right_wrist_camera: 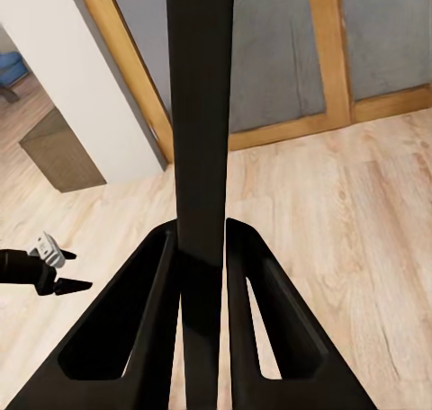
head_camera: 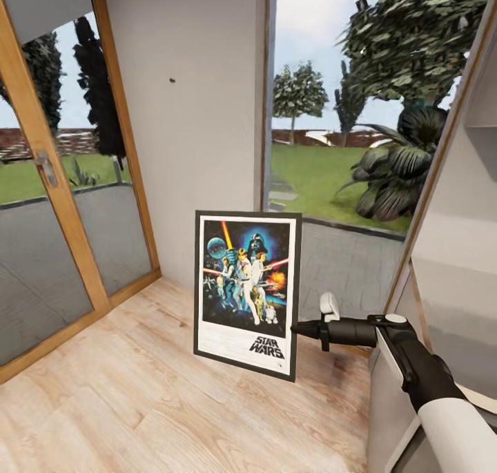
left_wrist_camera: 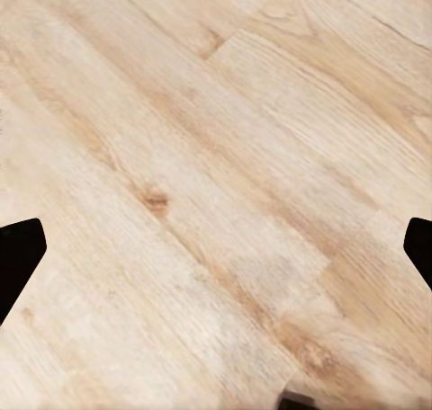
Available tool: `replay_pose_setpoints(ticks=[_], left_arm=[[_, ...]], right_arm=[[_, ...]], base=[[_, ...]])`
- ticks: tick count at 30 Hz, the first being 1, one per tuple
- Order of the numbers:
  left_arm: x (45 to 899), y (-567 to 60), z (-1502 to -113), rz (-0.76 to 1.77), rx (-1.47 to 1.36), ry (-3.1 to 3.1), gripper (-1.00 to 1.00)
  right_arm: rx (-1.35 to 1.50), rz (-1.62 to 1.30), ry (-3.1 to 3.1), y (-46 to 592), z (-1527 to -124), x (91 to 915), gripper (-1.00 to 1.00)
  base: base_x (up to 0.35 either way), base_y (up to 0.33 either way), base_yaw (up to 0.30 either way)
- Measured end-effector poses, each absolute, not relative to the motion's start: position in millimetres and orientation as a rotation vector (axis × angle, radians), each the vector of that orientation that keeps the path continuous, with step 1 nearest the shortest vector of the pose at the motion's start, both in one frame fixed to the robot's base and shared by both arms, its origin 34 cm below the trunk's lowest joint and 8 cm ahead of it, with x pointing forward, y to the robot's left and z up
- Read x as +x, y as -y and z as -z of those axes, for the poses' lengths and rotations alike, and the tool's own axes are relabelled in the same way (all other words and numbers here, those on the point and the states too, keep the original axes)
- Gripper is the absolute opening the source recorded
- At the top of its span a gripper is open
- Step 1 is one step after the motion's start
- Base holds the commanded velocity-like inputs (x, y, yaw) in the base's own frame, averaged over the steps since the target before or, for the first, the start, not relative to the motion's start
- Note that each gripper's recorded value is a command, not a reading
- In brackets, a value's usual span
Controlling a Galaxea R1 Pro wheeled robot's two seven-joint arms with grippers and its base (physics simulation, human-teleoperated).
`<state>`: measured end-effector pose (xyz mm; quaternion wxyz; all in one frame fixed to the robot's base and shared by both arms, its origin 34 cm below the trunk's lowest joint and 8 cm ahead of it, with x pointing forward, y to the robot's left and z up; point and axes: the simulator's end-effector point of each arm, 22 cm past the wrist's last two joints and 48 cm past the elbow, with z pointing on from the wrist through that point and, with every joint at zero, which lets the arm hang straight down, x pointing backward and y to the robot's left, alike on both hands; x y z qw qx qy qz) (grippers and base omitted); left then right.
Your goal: Pick up the poster from the kitchen countertop and hang it on one of the wall nails in the kitchen.
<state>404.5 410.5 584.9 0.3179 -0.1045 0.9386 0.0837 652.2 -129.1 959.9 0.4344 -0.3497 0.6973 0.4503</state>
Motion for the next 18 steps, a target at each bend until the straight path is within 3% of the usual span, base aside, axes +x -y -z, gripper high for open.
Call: replay_pose_setpoints(ticks=[18], left_arm=[[402.7,-409.9,-610.8,-0.220,-0.273,-2.474,1.00]], right_arm=[[-0.868,-1.122,-1.738,129.1,-985.0,651.5,-1.00]], base=[[0.000,0.000,0.000]])
